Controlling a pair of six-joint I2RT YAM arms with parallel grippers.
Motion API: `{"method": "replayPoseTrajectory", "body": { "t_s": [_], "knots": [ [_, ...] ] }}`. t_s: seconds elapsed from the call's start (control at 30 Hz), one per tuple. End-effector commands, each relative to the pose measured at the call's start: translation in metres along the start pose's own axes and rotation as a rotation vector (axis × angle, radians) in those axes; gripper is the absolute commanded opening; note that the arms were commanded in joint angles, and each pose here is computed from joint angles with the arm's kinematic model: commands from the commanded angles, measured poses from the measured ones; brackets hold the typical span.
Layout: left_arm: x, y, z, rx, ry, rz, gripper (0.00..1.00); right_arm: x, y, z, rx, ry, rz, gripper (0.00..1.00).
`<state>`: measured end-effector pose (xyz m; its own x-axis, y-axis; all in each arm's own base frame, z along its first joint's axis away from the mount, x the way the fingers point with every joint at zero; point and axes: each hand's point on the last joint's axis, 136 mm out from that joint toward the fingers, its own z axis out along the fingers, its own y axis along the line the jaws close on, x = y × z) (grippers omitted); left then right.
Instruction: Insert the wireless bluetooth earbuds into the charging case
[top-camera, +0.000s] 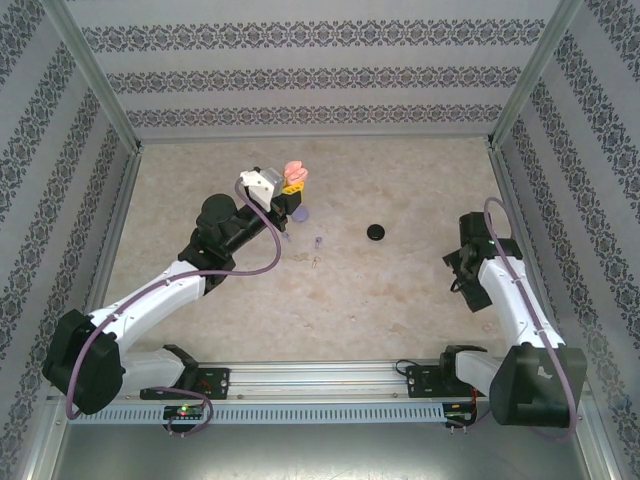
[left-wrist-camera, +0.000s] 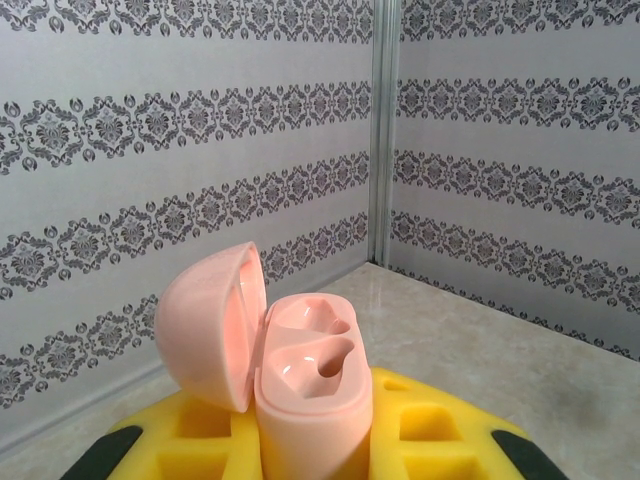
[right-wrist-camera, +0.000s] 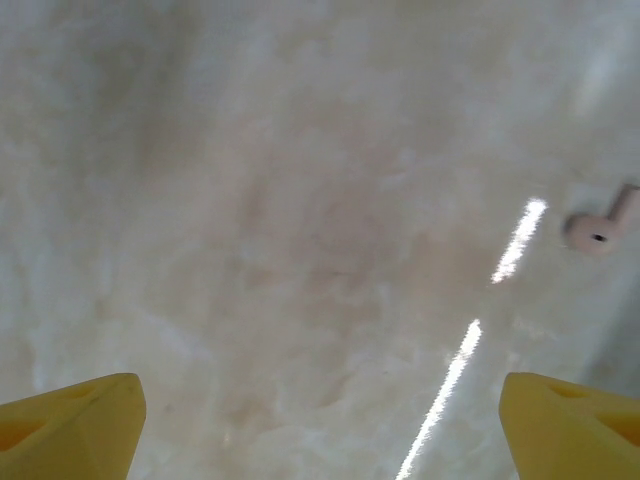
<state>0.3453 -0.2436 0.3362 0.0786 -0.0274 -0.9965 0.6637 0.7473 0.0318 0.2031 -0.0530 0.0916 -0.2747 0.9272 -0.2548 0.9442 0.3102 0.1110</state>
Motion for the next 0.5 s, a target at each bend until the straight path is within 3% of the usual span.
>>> {"method": "replayPoseTrajectory", "body": {
  "t_s": [0.0, 0.47],
  "knots": [
    [-0.019, -0.007, 0.003, 0.03, -0.036, -0.016, 0.0, -0.004, -0.034, 0.005, 0.118, 0.006, 0.072, 0.91],
    [-0.02, -0.009, 0.015, 0.049, -0.026, -0.03, 0.0, -0.024, -0.084, 0.037, 0.196, 0.084, 0.291, 0.9]
  ]
}}
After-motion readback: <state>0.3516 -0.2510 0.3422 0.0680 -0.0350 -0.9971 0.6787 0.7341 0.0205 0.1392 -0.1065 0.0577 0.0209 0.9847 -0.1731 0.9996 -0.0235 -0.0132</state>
